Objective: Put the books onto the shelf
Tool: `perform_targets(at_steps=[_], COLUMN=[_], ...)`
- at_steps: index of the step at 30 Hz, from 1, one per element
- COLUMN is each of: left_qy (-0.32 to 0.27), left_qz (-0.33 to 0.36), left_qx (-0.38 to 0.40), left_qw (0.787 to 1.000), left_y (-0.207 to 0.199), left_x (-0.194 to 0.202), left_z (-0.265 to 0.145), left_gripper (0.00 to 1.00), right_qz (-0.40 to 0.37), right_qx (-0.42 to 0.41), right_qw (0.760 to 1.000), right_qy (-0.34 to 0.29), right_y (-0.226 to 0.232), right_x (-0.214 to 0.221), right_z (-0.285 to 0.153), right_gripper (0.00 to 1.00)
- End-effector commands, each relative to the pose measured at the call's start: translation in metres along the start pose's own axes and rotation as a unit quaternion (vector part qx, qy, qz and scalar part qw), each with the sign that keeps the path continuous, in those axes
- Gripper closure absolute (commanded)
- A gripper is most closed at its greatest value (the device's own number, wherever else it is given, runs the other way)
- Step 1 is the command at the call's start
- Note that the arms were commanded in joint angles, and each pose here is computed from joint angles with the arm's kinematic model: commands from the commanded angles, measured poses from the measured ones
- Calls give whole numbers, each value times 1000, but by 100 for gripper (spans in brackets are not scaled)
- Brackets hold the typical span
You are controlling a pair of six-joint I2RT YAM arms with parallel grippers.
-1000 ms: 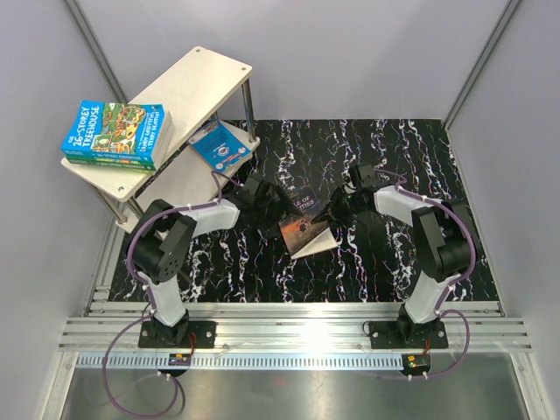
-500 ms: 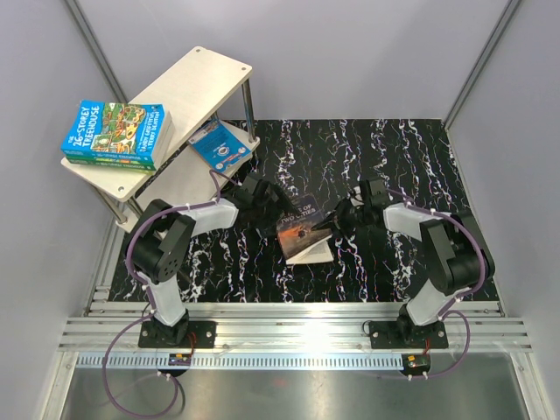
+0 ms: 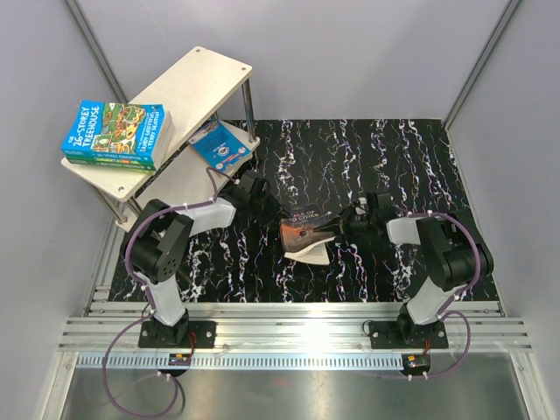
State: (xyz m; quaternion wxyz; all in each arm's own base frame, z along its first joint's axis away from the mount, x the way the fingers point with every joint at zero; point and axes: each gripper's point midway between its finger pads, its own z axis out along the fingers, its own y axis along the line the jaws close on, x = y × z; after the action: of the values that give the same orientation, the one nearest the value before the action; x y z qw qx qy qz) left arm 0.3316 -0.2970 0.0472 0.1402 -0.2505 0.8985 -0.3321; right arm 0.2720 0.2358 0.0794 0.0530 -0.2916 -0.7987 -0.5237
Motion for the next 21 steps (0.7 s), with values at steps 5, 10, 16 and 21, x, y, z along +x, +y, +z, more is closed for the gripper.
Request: perform_targets(at_steps=[5, 10, 16, 21], left_qy=[-42, -54, -75, -113], left_qz=[13, 30, 34, 34], left_qx=[44, 50, 30, 6], left_qw=[998, 997, 996, 993], left_y=[-27, -47, -51, -61], left_x=[-14, -18, -22, -31], left_z=[-14, -21, -23, -30], left_gripper=[100, 100, 100, 100], right_qz=[-29, -88, -87, -28], right_qx=[-49, 153, 298, 250], right_qw=[997, 983, 945, 963], right_qy=[60, -49, -98, -95], right_y=[37, -3, -29, -25], right_x=[20, -2, 7, 48], right_z=[-9, -30, -79, -91], right_gripper=[100, 37, 21, 21])
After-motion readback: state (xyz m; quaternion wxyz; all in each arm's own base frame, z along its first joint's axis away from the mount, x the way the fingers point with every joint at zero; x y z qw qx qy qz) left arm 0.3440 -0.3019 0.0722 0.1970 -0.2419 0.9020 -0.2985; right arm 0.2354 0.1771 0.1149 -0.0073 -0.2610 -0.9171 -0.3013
